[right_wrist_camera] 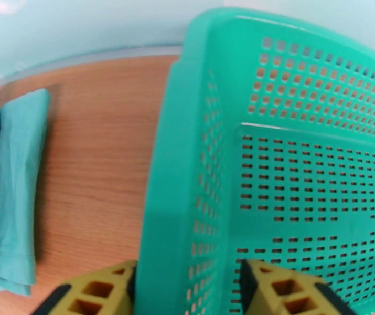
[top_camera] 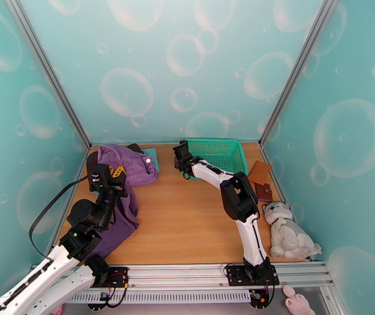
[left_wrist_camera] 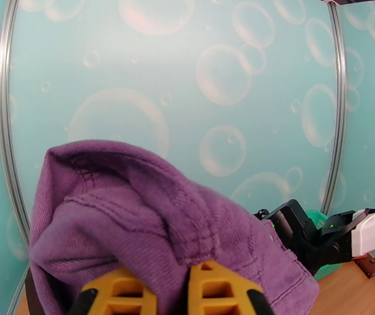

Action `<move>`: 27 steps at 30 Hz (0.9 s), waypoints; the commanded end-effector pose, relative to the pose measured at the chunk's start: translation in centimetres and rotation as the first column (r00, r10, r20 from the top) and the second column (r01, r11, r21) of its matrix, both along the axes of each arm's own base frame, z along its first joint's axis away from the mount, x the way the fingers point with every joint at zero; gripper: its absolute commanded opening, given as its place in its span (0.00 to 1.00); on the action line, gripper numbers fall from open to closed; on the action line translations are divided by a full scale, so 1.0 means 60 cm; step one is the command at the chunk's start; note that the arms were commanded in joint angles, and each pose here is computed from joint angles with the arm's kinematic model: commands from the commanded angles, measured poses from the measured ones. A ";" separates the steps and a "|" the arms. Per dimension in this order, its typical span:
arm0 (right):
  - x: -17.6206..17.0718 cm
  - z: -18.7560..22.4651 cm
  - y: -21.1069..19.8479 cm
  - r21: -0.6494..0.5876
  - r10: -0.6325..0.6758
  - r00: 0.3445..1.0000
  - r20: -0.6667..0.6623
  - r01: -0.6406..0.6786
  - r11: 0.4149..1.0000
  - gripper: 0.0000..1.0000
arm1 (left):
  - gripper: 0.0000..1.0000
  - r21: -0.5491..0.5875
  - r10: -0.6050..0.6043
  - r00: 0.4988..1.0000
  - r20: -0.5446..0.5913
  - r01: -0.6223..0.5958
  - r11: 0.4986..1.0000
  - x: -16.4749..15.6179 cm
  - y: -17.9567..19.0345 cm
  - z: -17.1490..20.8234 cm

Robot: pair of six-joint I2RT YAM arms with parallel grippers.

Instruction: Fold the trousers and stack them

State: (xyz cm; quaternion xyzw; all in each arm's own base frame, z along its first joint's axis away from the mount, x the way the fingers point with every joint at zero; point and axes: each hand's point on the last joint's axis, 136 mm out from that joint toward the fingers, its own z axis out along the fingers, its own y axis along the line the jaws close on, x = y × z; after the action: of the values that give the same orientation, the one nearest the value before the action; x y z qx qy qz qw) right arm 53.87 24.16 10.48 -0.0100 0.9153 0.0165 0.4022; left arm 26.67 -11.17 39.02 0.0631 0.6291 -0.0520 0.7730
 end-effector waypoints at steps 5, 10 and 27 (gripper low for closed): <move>0.004 -0.009 -0.060 -0.029 -0.015 1.000 -0.007 0.015 0.999 0.39 | 0.00 -0.052 0.013 0.996 0.083 -0.009 0.999 -0.010 0.016 0.038; 0.030 -0.019 -0.072 0.019 0.017 1.000 0.002 -0.017 1.000 0.37 | 0.00 -0.053 0.034 0.997 0.076 -0.030 0.998 -0.002 0.025 0.035; 0.097 -0.021 -0.091 0.021 0.042 0.999 0.002 -0.042 0.999 0.35 | 0.00 -0.033 -0.004 0.997 0.071 0.006 0.999 0.003 0.013 0.021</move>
State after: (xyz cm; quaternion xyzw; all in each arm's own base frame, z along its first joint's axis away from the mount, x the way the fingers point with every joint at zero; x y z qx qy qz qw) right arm 59.62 18.76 10.46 -0.0099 0.9075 0.0387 0.4183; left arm 27.34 -10.72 38.25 0.0691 0.6319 -0.0428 0.7708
